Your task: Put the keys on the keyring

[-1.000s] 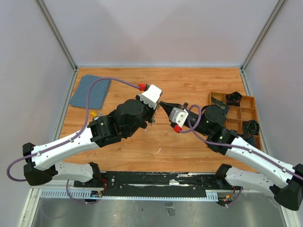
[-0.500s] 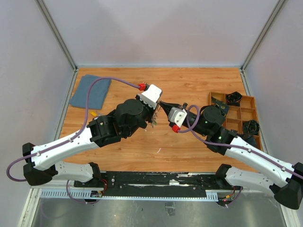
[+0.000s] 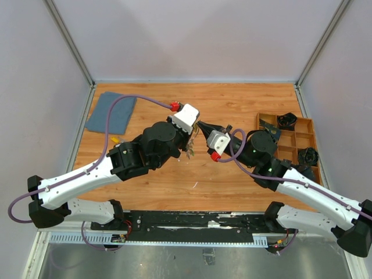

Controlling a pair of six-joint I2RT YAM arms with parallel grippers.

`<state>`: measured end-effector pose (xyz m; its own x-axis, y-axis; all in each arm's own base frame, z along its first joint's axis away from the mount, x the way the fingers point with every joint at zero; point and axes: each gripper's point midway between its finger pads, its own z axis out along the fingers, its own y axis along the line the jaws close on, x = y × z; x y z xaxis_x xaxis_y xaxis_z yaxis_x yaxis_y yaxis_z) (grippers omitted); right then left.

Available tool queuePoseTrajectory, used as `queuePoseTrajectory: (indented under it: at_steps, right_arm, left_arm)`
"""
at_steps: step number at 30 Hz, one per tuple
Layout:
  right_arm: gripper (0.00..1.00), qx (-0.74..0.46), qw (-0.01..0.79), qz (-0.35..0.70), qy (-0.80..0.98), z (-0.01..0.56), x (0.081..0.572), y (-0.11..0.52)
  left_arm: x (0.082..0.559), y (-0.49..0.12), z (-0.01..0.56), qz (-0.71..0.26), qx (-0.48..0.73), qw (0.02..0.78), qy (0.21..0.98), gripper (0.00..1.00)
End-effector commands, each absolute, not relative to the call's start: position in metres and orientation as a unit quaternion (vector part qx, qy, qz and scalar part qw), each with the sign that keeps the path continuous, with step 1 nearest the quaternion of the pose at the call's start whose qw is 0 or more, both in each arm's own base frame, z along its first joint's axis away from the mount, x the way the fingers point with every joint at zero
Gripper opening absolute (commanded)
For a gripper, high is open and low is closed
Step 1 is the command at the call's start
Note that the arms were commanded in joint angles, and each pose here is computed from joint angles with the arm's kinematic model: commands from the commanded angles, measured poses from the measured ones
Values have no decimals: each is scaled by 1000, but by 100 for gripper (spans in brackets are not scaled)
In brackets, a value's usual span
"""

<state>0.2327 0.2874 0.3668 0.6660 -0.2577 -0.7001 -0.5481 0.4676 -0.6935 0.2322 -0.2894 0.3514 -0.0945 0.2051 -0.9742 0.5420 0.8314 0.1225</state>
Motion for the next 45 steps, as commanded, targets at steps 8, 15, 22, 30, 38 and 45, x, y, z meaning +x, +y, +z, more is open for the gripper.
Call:
queuePoseTrajectory:
  at_steps: [8,15,22,30,38,45]
  right_arm:
    - [1,-571,712,69,402,354,217,273]
    - [1,-579,694,84,419,348,206,263]
    - [1,-579,684,97,432,342,202,261]
    - [2,-578,680,95,440,337,202,258]
    - [3,-587,672,87,442,332,203,257]
    - [5,-592,667,81,444,328,205,256]
  left_arm:
    - [221,-290,349,-130,326,618,703,1]
    - [208,-294,334,-141,383,598,690,1]
    - [197,-304,324,-163,421,578,679,0]
    - [191,-310,314,-173,446,561,675,1]
    - [184,-316,308,-185,464,546,673,0]
    - [179,-320,307,-197,467,541,671,1]
